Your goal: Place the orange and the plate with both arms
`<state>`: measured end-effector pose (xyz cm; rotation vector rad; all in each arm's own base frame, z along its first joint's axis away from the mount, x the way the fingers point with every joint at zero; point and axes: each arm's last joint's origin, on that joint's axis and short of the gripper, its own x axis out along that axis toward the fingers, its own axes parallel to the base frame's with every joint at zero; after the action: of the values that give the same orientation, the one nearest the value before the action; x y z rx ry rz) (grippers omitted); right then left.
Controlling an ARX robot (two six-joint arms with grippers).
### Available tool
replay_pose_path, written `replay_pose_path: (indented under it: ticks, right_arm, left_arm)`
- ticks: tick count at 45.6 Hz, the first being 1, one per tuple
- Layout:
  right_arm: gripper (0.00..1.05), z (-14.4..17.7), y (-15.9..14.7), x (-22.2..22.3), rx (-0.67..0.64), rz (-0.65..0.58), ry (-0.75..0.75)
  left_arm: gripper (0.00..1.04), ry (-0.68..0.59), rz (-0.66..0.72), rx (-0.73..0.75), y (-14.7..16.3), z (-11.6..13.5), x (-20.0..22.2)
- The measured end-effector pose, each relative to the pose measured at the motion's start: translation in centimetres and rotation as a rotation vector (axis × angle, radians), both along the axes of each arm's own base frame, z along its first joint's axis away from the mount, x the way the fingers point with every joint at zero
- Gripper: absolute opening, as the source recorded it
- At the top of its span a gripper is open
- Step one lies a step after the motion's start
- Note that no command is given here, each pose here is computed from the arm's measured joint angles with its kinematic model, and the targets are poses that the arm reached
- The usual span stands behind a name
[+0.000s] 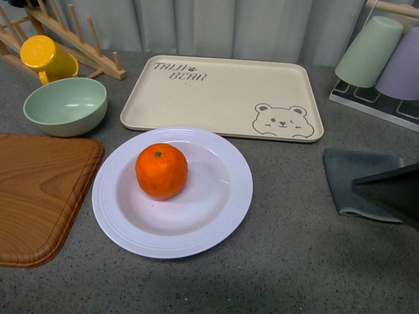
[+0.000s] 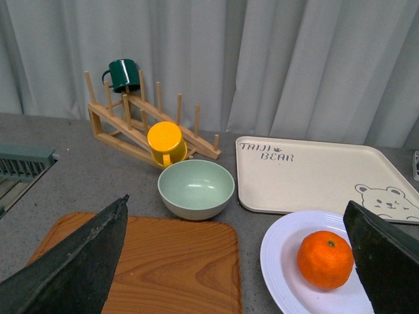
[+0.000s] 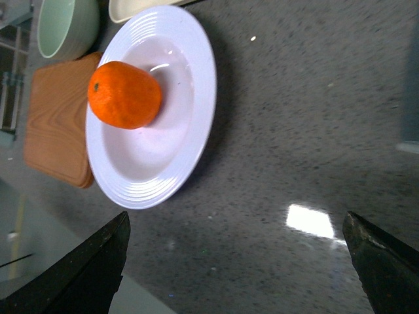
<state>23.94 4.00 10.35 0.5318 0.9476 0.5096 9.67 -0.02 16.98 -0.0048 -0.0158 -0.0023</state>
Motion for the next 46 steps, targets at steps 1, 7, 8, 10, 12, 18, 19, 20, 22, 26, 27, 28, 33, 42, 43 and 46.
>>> replay_pose_path:
  ticks: [1,7,8,10,12,18,19,20,22,26,27,28,33,42,43,46]
  right_arm:
    - [0.95,-0.3,0.1,0.4,0.021,0.009,0.023]
    - [0.95,-2.4,0.9,2.6,0.081,0.026,0.145]
    - [0.95,-2.9,1.2,2.9,0.096,0.029,0.170]
    - [0.95,-3.5,1.4,3.3,0.112,0.033,0.202]
    - [0.95,-4.0,1.7,3.7,0.127,0.036,0.227]
    - [0.95,-5.1,2.8,5.0,0.218,0.046,0.262]
    - [0.95,-5.2,3.0,5.2,0.226,0.043,0.266]
    - [0.95,-5.3,3.2,5.4,0.236,0.039,0.271]
    - [0.95,-5.6,3.5,5.8,0.259,0.030,0.276]
    - [0.95,-6.2,4.3,6.6,0.290,0.010,0.300]
    - [0.95,-6.4,4.5,6.8,0.288,0.007,0.306]
    - [0.95,-6.5,4.7,6.9,0.292,0.002,0.316]
    - [0.95,-7.3,5.8,7.6,0.318,-0.017,0.345]
    - [0.95,-7.6,7.5,8.5,0.345,-0.026,0.359]
    - [0.95,-7.7,7.7,8.6,0.345,-0.026,0.362]
    - [0.95,-8.0,8.2,8.8,0.347,-0.036,0.378]
  left_arm:
    - [0.98,0.000,0.000,0.000,0.0,0.0,0.0]
    - [0.98,0.000,0.000,0.000,0.0,0.0,0.0]
    - [0.98,0.000,0.000,0.000,0.0,0.0,0.0]
    - [0.98,0.000,0.000,0.000,0.0,0.0,0.0]
    - [0.98,0.000,0.000,0.000,0.0,0.0,0.0]
    - [0.98,0.000,0.000,0.000,0.0,0.0,0.0]
    - [0.98,0.000,0.000,0.000,0.0,0.0,0.0]
    - [0.98,0.000,0.000,0.000,0.0,0.0,0.0]
    - [0.98,0.000,0.000,0.000,0.0,0.0,0.0]
    - [0.98,0.000,0.000,0.000,0.0,0.0,0.0]
    - [0.98,0.000,0.000,0.000,0.0,0.0,0.0]
    - [0.98,0.000,0.000,0.000,0.0,0.0,0.0]
    - [0.98,0.000,0.000,0.000,0.0,0.0,0.0]
    - [0.98,0.000,0.000,0.000,0.0,0.0,0.0]
    - [0.98,0.000,0.000,0.000,0.0,0.0,0.0]
    - [0.98,0.000,0.000,0.000,0.0,0.0,0.0]
